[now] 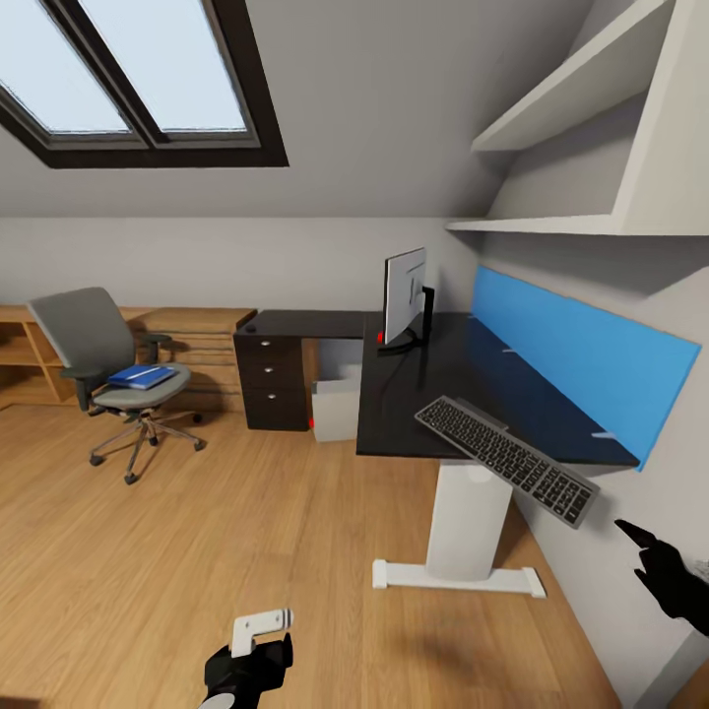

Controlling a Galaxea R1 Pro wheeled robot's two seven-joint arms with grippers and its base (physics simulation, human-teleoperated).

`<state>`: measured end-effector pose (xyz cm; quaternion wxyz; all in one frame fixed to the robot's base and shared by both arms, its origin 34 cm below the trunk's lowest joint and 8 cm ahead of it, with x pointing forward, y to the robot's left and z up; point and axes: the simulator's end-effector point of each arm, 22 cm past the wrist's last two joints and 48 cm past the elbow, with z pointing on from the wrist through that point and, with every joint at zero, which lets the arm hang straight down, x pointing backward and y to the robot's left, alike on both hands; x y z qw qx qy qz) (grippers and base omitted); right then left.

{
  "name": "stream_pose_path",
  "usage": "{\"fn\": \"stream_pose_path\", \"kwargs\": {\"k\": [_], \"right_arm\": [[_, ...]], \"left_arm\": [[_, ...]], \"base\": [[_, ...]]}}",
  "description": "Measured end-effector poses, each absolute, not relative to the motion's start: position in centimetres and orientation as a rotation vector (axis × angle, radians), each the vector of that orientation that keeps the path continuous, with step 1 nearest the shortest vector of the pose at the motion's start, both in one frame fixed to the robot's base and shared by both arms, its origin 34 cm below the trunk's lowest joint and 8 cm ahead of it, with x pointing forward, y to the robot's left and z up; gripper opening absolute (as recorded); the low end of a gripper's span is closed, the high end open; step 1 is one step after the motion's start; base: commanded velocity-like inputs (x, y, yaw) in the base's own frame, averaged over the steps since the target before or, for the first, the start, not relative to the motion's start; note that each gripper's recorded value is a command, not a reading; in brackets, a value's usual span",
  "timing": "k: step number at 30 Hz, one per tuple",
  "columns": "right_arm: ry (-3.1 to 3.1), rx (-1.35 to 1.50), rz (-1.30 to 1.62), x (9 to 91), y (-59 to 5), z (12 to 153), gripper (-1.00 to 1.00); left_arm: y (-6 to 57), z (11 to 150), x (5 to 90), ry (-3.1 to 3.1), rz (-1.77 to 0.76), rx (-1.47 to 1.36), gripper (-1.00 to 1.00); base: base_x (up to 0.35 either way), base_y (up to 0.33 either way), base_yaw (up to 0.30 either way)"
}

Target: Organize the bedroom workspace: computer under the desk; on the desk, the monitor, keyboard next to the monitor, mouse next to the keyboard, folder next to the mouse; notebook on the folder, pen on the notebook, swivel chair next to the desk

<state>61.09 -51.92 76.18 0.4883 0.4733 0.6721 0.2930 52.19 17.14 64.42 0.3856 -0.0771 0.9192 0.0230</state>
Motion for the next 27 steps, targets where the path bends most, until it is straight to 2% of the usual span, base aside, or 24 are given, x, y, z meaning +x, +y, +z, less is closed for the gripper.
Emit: {"fn": "stream_pose_path", "kwargs": {"k": [7,24,27], "right_arm": [[1.599,1.153,0.796,61.1,-51.2,74.3,1.00],[1.530,1.231,0.768,59.3,-53.3,70.1,1.00],[1.531,1.269,0.784,59.4,-52.9,68.6,1.00]], "left_arm": [[17.1,63.1,52.0,2.340,0.060,-0.196,1.00],[17.1,59.7,51.5,2.341,0.057,-0.194,1.00],[17.2,59.3,51.4,2.347,0.059,-0.190,1.00]], "base": [[0.000,0.000,0.000],[0.000,0.000,0.000],[0.151,0.000,0.000]]}}
